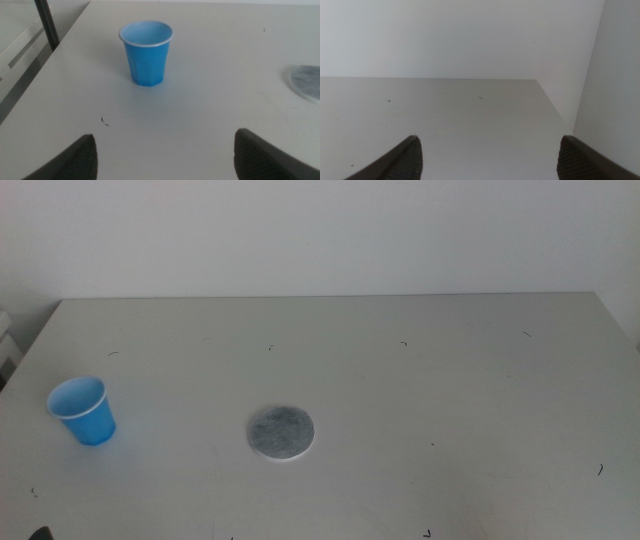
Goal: Place an empty cup on a cup mat.
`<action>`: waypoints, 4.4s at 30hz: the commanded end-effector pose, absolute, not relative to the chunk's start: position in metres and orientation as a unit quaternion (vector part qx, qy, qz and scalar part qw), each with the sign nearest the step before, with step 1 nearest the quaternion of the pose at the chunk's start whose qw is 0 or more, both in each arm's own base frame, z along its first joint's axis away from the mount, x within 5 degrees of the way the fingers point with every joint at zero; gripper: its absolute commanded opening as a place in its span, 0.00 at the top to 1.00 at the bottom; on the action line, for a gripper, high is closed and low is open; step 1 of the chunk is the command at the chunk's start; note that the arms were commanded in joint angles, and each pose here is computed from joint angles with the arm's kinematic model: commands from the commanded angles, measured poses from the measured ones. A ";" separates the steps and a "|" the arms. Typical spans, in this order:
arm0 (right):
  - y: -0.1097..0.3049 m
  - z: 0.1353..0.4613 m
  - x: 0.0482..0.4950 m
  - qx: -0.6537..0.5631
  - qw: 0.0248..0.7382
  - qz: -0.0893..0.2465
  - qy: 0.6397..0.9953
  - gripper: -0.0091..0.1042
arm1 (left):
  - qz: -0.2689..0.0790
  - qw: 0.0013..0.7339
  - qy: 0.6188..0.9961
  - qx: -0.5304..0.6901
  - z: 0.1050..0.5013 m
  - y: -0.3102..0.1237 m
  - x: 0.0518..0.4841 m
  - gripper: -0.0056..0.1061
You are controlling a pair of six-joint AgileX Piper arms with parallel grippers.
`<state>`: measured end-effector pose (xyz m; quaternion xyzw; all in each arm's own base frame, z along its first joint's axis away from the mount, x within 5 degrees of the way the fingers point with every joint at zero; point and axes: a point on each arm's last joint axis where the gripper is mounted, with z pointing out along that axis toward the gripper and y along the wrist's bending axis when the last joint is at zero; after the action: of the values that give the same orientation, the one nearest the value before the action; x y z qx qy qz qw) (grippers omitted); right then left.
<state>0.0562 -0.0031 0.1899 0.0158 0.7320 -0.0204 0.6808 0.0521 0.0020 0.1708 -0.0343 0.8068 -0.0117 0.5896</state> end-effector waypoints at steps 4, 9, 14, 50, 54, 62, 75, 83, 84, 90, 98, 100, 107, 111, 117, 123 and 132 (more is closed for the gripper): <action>-0.003 0.202 0.054 0.008 0.719 -0.026 0.694 0.09 | -0.022 0.644 0.764 -0.038 0.214 0.001 0.052 0.01; -0.003 0.202 0.054 0.008 0.719 -0.026 0.694 0.09 | -0.022 0.644 0.764 -0.039 0.252 0.002 0.060 0.01; -0.003 0.202 0.054 0.008 0.719 -0.026 0.694 0.09 | -0.020 0.621 0.782 -0.042 0.294 0.002 0.071 0.01; -0.003 0.202 0.054 0.008 0.719 -0.026 0.694 0.09 | 0.008 0.367 0.928 -0.064 0.438 0.006 0.260 0.01; -0.003 0.202 0.054 0.008 0.719 -0.026 0.694 0.09 | 0.036 0.362 0.930 -0.056 0.430 0.010 0.272 0.01; -0.003 0.202 0.054 0.008 0.719 -0.026 0.694 0.09 | 0.049 0.277 0.959 -0.009 0.397 0.014 0.297 0.01; -0.003 0.202 0.054 0.008 0.719 -0.026 0.694 0.09 | 0.008 0.195 0.980 -0.047 0.328 0.068 0.346 0.01; -0.003 0.202 0.054 0.008 0.719 -0.026 0.694 0.09 | -0.033 0.141 0.988 -0.046 0.271 0.070 0.377 0.01; -0.003 0.202 0.054 0.008 0.719 -0.026 0.694 0.09 | -0.036 0.132 0.990 -0.046 0.264 0.070 0.379 0.01; -0.003 0.202 0.054 0.008 0.719 -0.026 0.694 0.09 | -0.040 0.097 0.994 -0.034 0.236 0.072 0.389 0.02; -0.003 0.202 0.054 0.008 0.719 -0.026 0.694 0.09 | -0.043 0.083 0.995 -0.025 0.224 0.072 0.392 0.49; -0.003 0.202 0.054 0.008 0.719 -0.026 0.694 0.09 | -0.043 0.083 0.995 -0.024 0.224 0.072 0.392 0.68; -0.003 0.202 0.054 0.008 0.719 -0.026 0.694 0.09 | -0.064 0.092 0.993 -0.043 0.237 0.067 0.388 0.95; -0.003 0.202 0.054 0.008 0.719 -0.026 0.694 0.09 | -0.081 0.120 0.989 -0.038 0.256 0.045 0.387 0.95; -0.003 0.202 0.054 0.008 0.719 -0.026 0.694 0.09 | -0.091 0.124 0.988 -0.016 0.266 -0.007 0.386 0.95; -0.003 0.202 0.054 0.008 0.719 -0.026 0.694 0.09 | -0.106 0.125 0.986 0.036 0.266 -0.075 0.381 0.95; -0.003 0.202 0.054 0.008 0.719 -0.026 0.694 0.09 | -0.125 0.145 0.978 0.084 0.253 -0.147 0.376 0.95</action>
<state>0.0562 -0.0031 0.1899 0.0158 0.7320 -0.0204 0.6808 0.3776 -0.1364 0.2261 0.0890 0.9859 -0.1028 0.0976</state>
